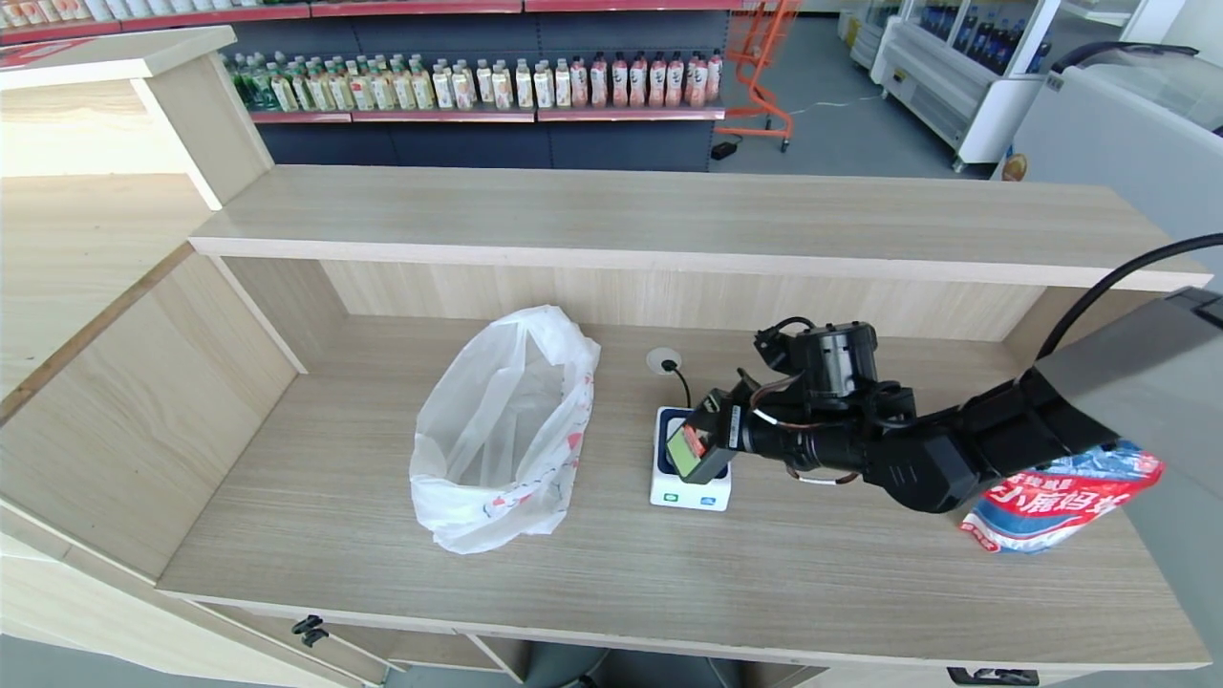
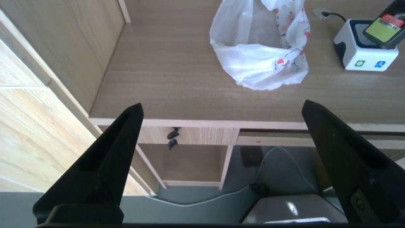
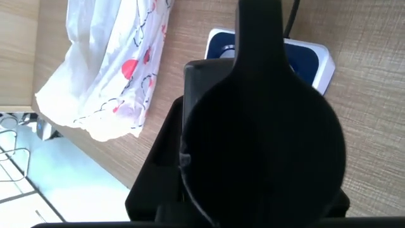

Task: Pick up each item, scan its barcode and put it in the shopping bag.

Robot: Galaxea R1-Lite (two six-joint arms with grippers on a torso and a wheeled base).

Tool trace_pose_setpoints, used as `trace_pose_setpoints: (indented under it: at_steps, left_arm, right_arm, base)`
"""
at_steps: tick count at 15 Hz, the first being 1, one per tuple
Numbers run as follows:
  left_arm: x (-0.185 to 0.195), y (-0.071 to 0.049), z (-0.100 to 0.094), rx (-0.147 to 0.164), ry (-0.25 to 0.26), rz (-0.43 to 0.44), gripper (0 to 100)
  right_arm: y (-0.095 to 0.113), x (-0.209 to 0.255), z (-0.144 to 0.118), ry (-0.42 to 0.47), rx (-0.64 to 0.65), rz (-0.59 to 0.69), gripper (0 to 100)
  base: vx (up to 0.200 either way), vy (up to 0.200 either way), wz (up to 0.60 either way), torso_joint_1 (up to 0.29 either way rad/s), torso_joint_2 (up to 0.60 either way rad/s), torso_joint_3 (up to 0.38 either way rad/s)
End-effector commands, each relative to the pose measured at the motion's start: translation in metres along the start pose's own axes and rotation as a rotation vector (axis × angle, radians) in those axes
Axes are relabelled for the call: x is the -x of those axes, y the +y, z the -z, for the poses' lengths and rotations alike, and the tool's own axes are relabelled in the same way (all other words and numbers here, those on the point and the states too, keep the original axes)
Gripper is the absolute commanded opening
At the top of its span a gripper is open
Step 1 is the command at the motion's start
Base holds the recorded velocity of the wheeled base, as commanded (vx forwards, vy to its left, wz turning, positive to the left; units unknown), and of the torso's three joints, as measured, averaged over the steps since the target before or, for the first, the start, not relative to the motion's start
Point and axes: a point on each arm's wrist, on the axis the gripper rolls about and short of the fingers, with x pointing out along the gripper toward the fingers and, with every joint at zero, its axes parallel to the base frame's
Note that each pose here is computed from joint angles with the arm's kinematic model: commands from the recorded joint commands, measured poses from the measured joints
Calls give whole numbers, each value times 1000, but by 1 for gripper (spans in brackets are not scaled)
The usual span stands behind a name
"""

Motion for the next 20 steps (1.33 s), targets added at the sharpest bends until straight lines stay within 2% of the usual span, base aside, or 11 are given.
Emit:
trace_pose_setpoints:
  at_steps: [1,3,4,5,6,7,10,13,15,18,20]
  left_arm:
    - [0,0,0,0,0,0,100]
    - [0,0,0,0,0,0,100]
    - [0,0,0,0,0,0,100]
    - [0,0,0,0,0,0,100]
    - [0,0,0,0,0,0,100]
    - [0,0,0,0,0,0,100]
    - [0,0,0,0,0,0,100]
    - [0,0,0,-1,0,0,100]
    - [0,0,0,2,0,0,100]
    - [0,0,0,3,1,-2,100]
    - [0,0,0,3,0,-2,100]
  right_arm:
    - [22,40,-32,-113,5,-41,0]
    - [44,113,-65,-270,2,-87,0]
    - [42,157,-80,-352,53,-54,0]
    - [41,172,-82,-368,115,-27,0]
    - [26,194,-77,-385,255,63,0]
    - [23,207,-68,-383,319,95,0]
    - [24,228,-45,-368,325,102,0]
    - [24,238,-39,-373,312,104,0]
    - [23,244,-40,-392,249,104,0]
    - [26,244,-44,-397,105,60,0]
    - [28,237,-50,-345,41,20,0]
  base:
    - [0,0,0,0,0,0]
    - [0,0,0,0,0,0]
    - [0,0,0,0,0,0]
    - [0,0,0,0,0,0]
    - [0,0,0,0,0,0]
    - [0,0,0,0,0,0]
    - [0,0,0,0,0,0]
    - [0,0,0,0,0,0]
    - [0,0,0,0,0,0]
    - [0,200,0,-9,-2,6]
    - [0,200,0,2,10,2]
